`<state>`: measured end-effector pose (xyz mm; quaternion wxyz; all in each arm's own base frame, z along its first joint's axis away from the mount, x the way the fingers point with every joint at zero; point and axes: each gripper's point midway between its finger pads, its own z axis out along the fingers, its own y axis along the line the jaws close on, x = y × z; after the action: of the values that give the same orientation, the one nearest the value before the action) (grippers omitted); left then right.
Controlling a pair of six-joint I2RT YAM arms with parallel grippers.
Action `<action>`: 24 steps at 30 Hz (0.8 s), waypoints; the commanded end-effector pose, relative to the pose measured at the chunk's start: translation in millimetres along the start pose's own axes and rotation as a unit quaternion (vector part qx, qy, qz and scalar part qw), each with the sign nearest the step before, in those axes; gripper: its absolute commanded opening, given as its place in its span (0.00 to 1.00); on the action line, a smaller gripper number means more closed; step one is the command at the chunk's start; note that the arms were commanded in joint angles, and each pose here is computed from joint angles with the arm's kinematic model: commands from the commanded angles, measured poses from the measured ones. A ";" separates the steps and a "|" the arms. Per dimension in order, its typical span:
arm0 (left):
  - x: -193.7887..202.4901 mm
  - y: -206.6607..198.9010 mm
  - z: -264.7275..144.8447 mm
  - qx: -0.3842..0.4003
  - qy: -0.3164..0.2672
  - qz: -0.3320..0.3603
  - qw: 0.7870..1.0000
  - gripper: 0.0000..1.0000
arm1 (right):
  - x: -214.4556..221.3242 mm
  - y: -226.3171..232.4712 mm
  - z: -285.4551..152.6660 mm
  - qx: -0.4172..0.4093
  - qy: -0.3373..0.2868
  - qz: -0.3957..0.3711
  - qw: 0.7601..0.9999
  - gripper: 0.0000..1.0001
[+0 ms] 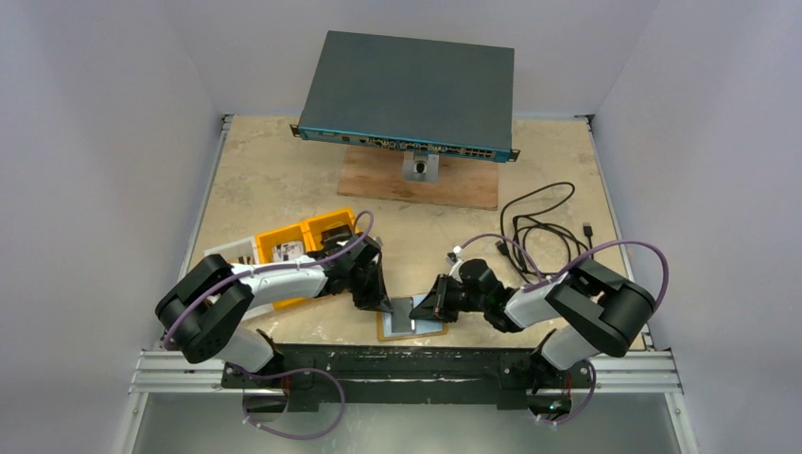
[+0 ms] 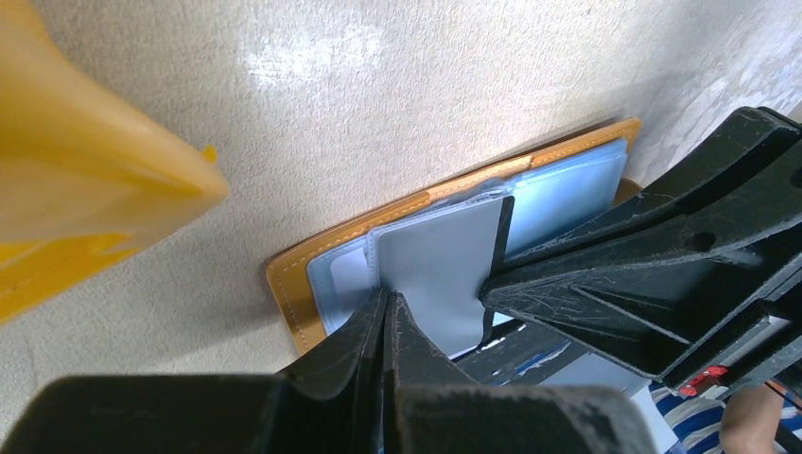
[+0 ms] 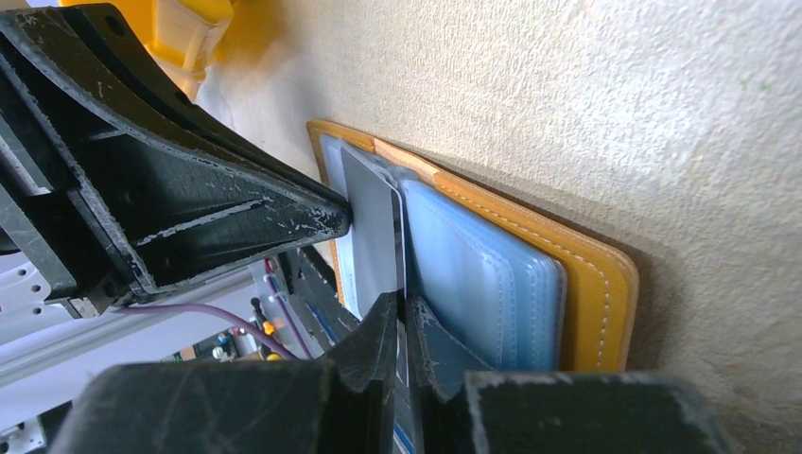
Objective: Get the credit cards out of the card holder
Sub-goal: Remove the credit card from the card holder.
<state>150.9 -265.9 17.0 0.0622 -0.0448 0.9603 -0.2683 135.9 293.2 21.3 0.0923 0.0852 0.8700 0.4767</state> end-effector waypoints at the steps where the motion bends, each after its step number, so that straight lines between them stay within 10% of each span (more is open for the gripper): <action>1: 14.0 43.2 9.1 -0.084 0.023 -0.010 0.996 0.00 | -0.3 5.3 -1.7 -0.016 0.001 0.002 1.000 0.01; 18: 8.9 54.2 5.5 -0.100 0.018 -0.016 0.995 0.00 | -8.8 -15.0 -15.9 0.037 -0.035 -0.012 0.999 0.00; 24: 9.2 53.0 6.8 -0.097 0.021 -0.014 0.995 0.00 | -8.7 -12.6 -12.5 0.027 -0.031 -0.009 0.999 0.16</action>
<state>156.5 -263.8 16.0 0.0633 -0.0450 0.9612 -0.2645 138.0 276.5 23.2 0.1137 0.0953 0.8782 0.4546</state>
